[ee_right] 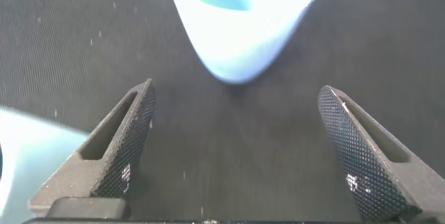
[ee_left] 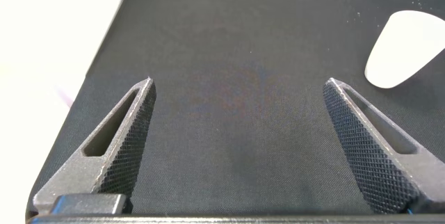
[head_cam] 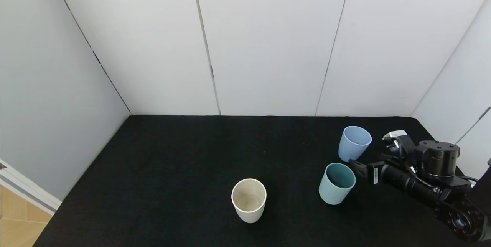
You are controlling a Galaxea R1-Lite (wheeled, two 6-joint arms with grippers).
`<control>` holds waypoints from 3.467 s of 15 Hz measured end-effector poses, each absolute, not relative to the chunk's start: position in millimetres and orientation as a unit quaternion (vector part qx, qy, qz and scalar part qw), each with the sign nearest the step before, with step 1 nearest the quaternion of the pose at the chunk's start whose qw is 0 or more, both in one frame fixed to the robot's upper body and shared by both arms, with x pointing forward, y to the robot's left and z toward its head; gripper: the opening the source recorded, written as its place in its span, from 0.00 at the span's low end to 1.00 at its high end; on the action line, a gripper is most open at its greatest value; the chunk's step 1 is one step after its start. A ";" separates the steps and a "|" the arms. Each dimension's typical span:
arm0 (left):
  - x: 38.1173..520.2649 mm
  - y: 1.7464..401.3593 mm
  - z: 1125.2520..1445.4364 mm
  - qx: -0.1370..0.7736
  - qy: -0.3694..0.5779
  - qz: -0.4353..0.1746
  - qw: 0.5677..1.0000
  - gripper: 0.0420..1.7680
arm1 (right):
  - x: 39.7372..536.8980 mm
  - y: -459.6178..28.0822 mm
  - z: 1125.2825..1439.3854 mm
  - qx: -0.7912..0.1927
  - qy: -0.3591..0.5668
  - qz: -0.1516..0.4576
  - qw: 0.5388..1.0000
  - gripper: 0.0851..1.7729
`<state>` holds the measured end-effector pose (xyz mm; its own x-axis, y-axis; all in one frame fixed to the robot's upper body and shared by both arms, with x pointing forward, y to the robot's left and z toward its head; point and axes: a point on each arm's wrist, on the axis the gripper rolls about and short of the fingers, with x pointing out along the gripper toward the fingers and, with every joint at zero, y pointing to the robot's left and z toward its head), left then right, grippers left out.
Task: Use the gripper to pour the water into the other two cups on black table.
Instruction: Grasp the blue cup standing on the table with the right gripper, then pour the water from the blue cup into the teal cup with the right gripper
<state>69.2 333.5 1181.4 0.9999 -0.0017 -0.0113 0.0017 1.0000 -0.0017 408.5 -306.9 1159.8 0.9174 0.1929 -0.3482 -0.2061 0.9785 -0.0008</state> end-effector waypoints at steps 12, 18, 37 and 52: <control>69.2 333.5 1181.4 -0.001 0.006 -0.001 1.000 0.97 | 448.8 -301.2 1153.6 -0.021 0.150 0.103 0.983 0.96; 69.2 333.5 1181.4 -0.001 0.006 -0.001 1.000 0.97 | 458.5 -300.9 1153.7 -0.021 0.148 0.102 0.984 0.96; 69.2 333.5 1181.4 -0.001 0.005 -0.001 1.000 0.97 | 458.7 -303.6 1172.4 -0.017 0.161 0.099 0.982 0.70; 69.2 333.5 1181.4 -0.001 0.006 0.000 1.000 0.97 | 401.2 -314.1 1263.8 -0.056 0.124 0.093 0.986 0.69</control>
<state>69.2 333.5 1181.4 0.9999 -0.0004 -0.0113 0.0004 1.0000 -0.0017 401.2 -314.1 1263.8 0.9521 0.1696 -0.2544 -0.1974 0.9764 -0.0879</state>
